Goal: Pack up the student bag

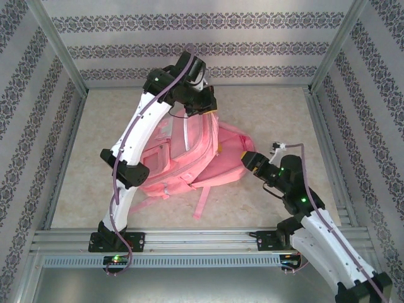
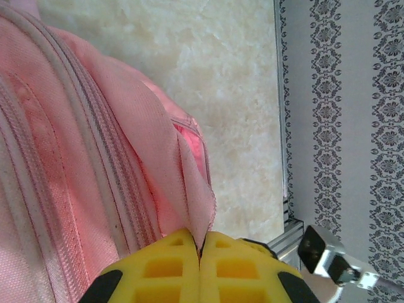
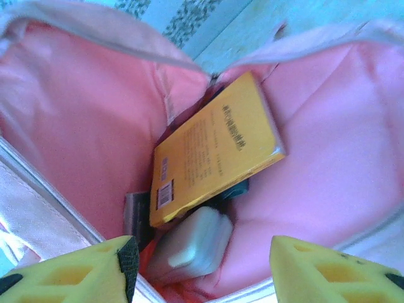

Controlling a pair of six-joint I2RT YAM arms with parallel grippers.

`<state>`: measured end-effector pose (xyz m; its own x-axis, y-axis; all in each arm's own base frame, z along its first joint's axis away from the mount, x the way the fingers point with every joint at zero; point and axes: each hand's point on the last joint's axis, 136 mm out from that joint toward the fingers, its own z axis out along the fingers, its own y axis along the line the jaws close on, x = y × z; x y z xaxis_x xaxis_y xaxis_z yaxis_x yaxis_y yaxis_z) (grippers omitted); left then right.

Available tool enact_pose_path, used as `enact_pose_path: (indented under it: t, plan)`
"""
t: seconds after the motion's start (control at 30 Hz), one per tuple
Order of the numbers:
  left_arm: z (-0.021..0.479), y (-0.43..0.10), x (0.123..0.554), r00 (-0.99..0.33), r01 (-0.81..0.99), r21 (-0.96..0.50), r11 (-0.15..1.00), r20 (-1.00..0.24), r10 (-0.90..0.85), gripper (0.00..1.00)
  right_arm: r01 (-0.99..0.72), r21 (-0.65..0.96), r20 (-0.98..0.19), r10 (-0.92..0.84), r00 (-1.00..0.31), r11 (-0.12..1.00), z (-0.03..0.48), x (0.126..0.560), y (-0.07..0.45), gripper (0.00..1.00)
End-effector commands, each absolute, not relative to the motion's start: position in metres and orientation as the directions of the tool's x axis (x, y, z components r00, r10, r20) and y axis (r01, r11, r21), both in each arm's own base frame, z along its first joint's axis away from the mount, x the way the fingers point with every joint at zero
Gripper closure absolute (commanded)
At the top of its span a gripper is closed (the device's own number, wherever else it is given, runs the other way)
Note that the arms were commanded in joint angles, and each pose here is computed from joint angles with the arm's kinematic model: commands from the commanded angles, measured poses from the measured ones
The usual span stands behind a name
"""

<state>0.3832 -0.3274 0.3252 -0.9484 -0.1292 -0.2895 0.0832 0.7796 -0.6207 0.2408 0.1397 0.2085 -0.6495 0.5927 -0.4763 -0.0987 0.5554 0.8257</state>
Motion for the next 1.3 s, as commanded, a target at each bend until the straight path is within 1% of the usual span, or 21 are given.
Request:
enact_pose_path:
  t: [0.0, 0.1, 0.13, 0.23, 0.33, 0.43, 0.5, 0.63, 0.7, 0.77, 0.83, 0.93, 1.03, 1.1, 1.2, 1.27]
  plan:
    - [0.323, -0.348, 0.391, -0.941, 0.124, -0.638, 0.76, -0.319, -0.115, 0.99, -0.033, 0.788, -0.497, 0.604, -0.623, 0.614, 0.205, 0.235, 0.118, 0.42]
    - [0.299, -0.362, 0.395, -0.956, 0.097, -0.639, 0.763, -0.272, -0.107, 0.92, 0.036, 0.766, -0.498, 0.628, -0.598, 0.642, 0.197, 0.232, 0.101, 0.43]
    - [0.291, -0.369, 0.396, -0.962, 0.088, -0.644, 0.76, -0.254, -0.103, 0.87, 0.061, 0.755, -0.502, 0.635, -0.586, 0.653, 0.195, 0.231, 0.095, 0.43]
    - [0.271, -0.383, 0.4, -0.972, 0.04, -0.652, 0.757, -0.201, -0.122, 0.69, 0.102, 0.728, -0.522, 0.645, -0.558, 0.678, 0.193, 0.228, 0.082, 0.43]
    - [0.283, -0.385, 0.404, -0.962, 0.045, -0.669, 0.742, -0.229, -0.148, 0.53, 0.104, 0.705, -0.543, 0.628, -0.558, 0.702, 0.197, 0.228, 0.079, 0.43]
    - [0.308, -0.372, 0.403, -0.942, 0.085, -0.661, 0.746, -0.297, -0.157, 0.45, 0.093, 0.684, -0.559, 0.601, -0.571, 0.724, 0.201, 0.225, 0.079, 0.43]
    - [0.321, -0.36, 0.397, -0.931, 0.108, -0.643, 0.759, -0.332, -0.149, 0.44, 0.077, 0.665, -0.571, 0.573, -0.588, 0.743, 0.202, 0.224, 0.081, 0.44]
    - [0.327, -0.318, 0.372, -0.926, 0.067, -0.528, 0.846, -0.349, -0.144, 0.42, -0.009, 0.647, -0.574, 0.479, -0.664, 0.763, 0.202, 0.22, 0.104, 0.49]
    - [0.331, -0.298, 0.359, -0.922, 0.051, -0.465, 0.884, -0.362, -0.138, 0.42, -0.066, 0.623, -0.578, 0.401, -0.711, 0.78, 0.198, 0.214, 0.12, 0.52]
    - [0.337, -0.28, 0.348, -0.913, 0.037, -0.41, 0.912, -0.384, -0.135, 0.42, -0.144, 0.558, -0.605, 0.283, -0.744, 0.817, 0.194, 0.206, 0.138, 0.53]
    - [0.343, -0.268, 0.34, -0.909, 0.015, -0.392, 0.92, -0.388, -0.15, 0.41, -0.24, 0.487, -0.639, 0.155, -0.754, 0.84, 0.193, 0.198, 0.157, 0.53]
    - [0.346, -0.252, 0.33, -0.908, -0.032, -0.363, 0.931, -0.38, -0.179, 0.39, -0.362, 0.406, -0.647, -0.016, -0.762, 0.839, 0.188, 0.186, 0.189, 0.53]
    - [0.335, -0.241, 0.321, -0.919, -0.064, -0.31, 0.949, -0.351, -0.177, 0.38, -0.395, 0.35, -0.628, -0.1, -0.772, 0.849, 0.179, 0.182, 0.204, 0.52]
    - [0.322, -0.232, 0.314, -0.927, -0.115, -0.269, 0.956, -0.317, -0.2, 0.38, -0.381, 0.333, -0.616, -0.108, -0.781, 0.862, 0.175, 0.184, 0.206, 0.53]
    - [0.299, -0.222, 0.297, -0.931, -0.154, -0.281, 0.947, -0.28, -0.234, 0.38, -0.363, 0.286, -0.607, -0.125, -0.785, 0.887, 0.173, 0.188, 0.2, 0.53]
    - [0.284, -0.202, 0.279, -0.921, -0.203, -0.306, 0.93, -0.264, -0.288, 0.39, -0.372, 0.265, -0.605, -0.146, -0.782, 0.89, 0.174, 0.187, 0.197, 0.52]
